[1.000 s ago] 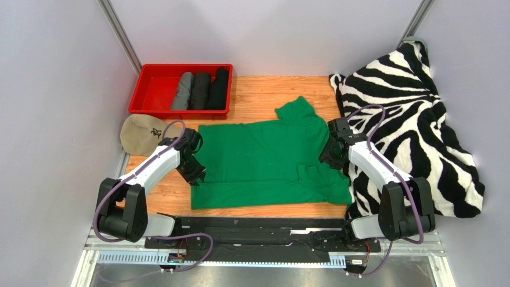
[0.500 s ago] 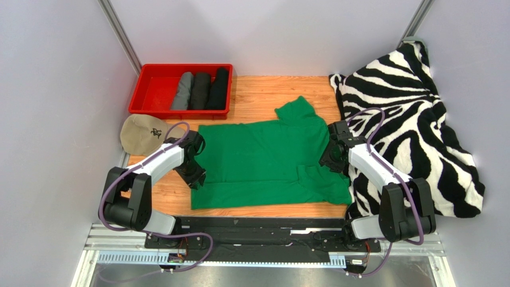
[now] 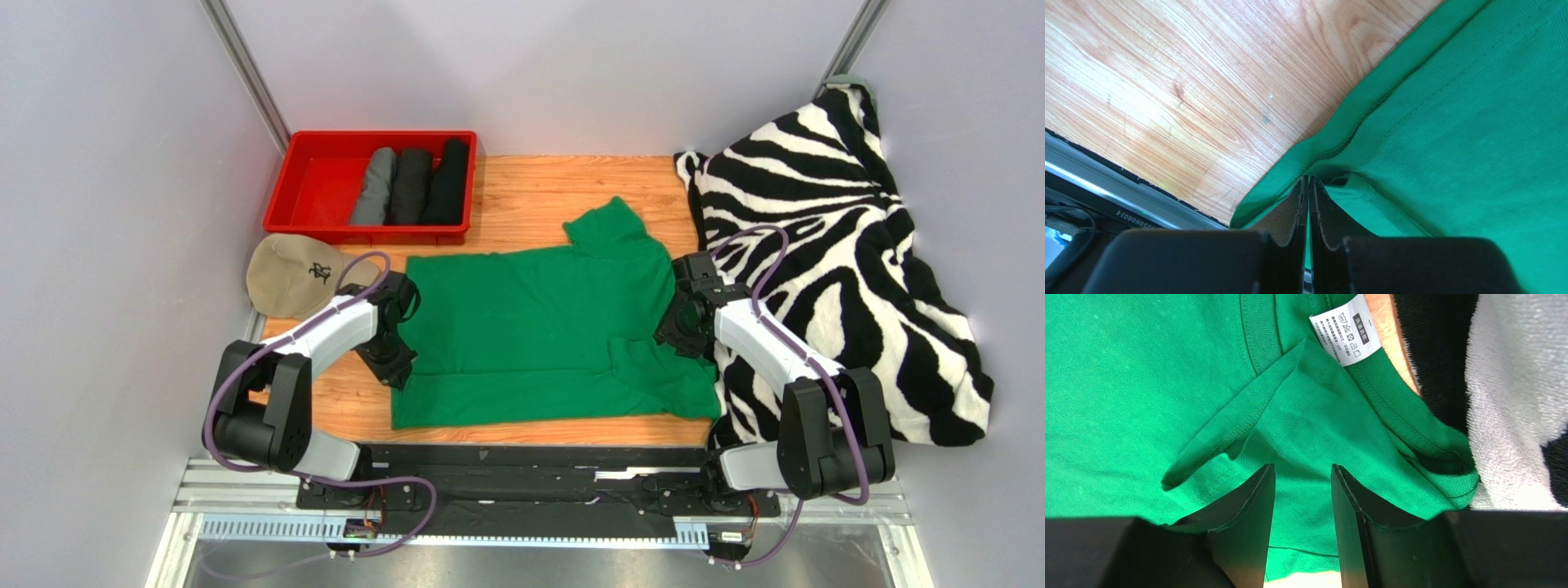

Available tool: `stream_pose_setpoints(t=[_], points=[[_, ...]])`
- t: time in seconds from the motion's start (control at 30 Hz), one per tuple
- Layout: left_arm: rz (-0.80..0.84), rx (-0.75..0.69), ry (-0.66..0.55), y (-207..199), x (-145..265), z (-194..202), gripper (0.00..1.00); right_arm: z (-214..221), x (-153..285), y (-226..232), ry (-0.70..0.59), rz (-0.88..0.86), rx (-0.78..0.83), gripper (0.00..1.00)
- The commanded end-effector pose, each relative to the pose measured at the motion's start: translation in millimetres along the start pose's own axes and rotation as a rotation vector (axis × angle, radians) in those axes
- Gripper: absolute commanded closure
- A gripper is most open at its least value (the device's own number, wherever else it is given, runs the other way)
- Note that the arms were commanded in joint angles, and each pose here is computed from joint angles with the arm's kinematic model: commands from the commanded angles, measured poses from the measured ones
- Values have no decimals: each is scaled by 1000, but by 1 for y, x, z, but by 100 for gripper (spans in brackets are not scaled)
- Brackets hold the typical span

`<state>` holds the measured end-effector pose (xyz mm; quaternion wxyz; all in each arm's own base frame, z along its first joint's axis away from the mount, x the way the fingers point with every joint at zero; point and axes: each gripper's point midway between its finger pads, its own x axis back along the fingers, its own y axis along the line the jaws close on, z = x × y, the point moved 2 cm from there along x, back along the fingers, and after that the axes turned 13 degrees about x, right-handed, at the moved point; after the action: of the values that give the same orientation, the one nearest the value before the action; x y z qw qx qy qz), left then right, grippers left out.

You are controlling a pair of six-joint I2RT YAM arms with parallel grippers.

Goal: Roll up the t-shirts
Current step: Fold the T-shirt at the center of the board.

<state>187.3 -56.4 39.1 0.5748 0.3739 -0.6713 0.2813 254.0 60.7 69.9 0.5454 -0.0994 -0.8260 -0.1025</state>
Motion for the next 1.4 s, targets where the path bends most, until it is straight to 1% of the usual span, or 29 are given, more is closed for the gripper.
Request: stream_pose_setpoints(t=[0.0, 0.1, 0.17, 0.43, 0.67, 1.0, 1.37], points=[[75, -19, -25, -6, 20, -7, 78, -14, 8, 7, -65, -36, -20, 57], [109, 6, -41, -7, 32, -10, 71, -16, 8, 8, -68, -37, -24, 57], [117, 15, -43, -8, 35, -11, 71, -15, 6, 9, -65, -40, -25, 58], [49, 14, -17, -17, 20, -9, 71, -14, 5, 8, -63, -39, -26, 58], [25, 8, -2, -24, 8, -6, 70, -11, 2, 7, -57, -35, -25, 58], [79, 15, -13, -29, 22, -9, 70, -11, 3, 7, -61, -38, -26, 58], [42, -13, -10, -33, 16, -7, 70, -9, 1, 6, -54, -31, -25, 58]])
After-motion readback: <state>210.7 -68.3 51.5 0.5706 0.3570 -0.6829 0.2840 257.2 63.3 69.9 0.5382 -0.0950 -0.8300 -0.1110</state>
